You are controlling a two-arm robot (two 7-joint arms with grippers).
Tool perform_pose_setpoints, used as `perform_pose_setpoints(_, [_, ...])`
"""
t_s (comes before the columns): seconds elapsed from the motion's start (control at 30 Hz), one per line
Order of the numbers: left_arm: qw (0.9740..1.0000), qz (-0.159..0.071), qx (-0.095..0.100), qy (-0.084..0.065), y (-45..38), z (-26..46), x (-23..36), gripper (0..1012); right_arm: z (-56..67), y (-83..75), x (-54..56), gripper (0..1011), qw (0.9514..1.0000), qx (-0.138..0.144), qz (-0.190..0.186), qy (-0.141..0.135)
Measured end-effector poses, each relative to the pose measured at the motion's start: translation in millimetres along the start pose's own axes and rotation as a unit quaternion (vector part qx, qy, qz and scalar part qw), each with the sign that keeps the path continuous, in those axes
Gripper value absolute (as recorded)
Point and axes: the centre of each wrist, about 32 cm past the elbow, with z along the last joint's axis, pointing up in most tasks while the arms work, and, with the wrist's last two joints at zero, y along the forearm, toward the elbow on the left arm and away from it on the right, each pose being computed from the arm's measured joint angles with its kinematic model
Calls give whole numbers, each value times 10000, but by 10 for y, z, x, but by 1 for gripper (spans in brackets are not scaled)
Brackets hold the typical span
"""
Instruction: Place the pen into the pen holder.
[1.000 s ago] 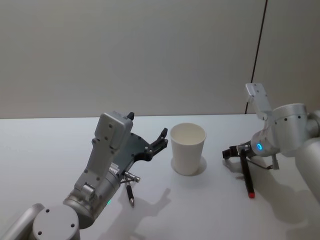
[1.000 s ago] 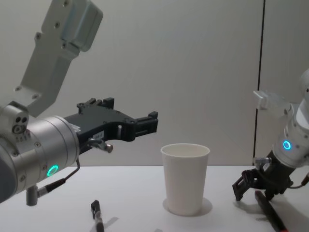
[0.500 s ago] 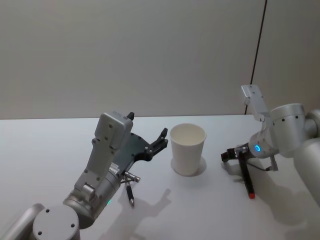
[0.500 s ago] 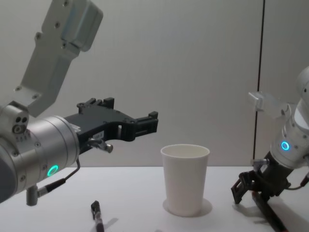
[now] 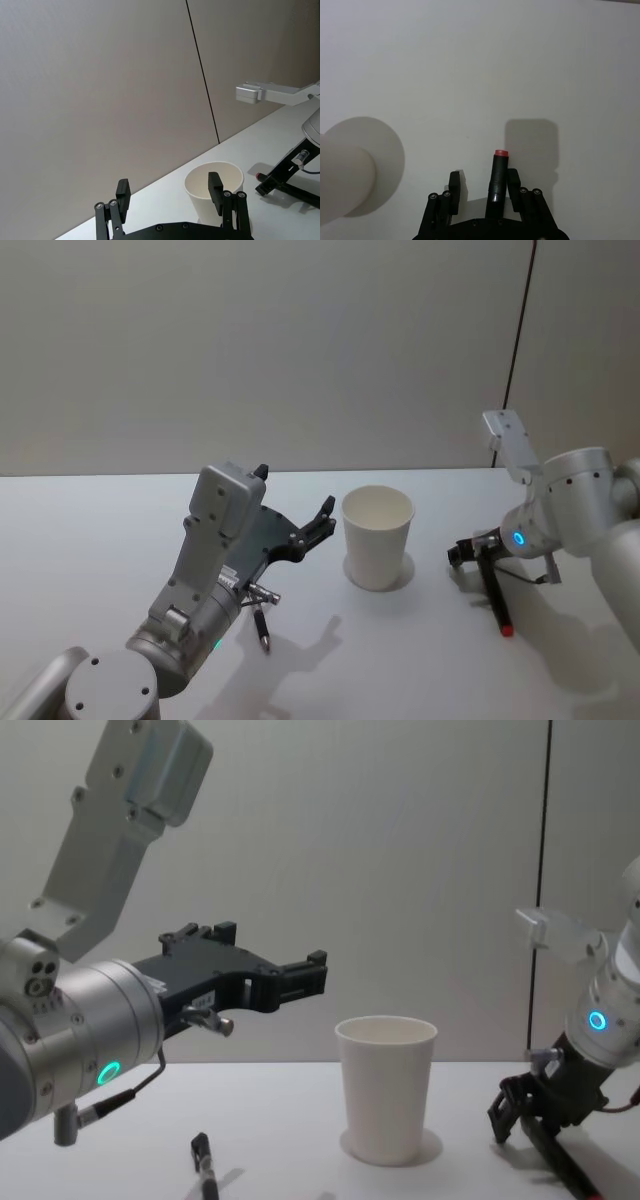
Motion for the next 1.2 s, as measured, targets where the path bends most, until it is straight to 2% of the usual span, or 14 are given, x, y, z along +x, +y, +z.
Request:
perform_pose_setpoints(0.27, [10000, 0, 0, 0, 0, 0, 0, 1002, -21, -37, 19, 476, 10000, 21, -52, -37])
perform_pose_setpoints(0.3, [10000, 0, 0, 0, 0, 0, 0, 1003, -22, -41, 22, 411, 10000, 23, -56, -40])
perform_pose_setpoints(0.53, [10000, 0, 0, 0, 0, 0, 0, 1003, -36, -73, 42, 189, 9999, 46, -74, -55])
perform_pose_setpoints(0.97, [10000, 0, 0, 0, 0, 0, 0, 1003, -44, -131, 81, 182, 9997, 168, -137, -106])
perform_pose_setpoints(1.2, [10000, 0, 0, 0, 0, 0, 0, 1003, -49, -187, 95, 182, 9989, 388, -170, -188])
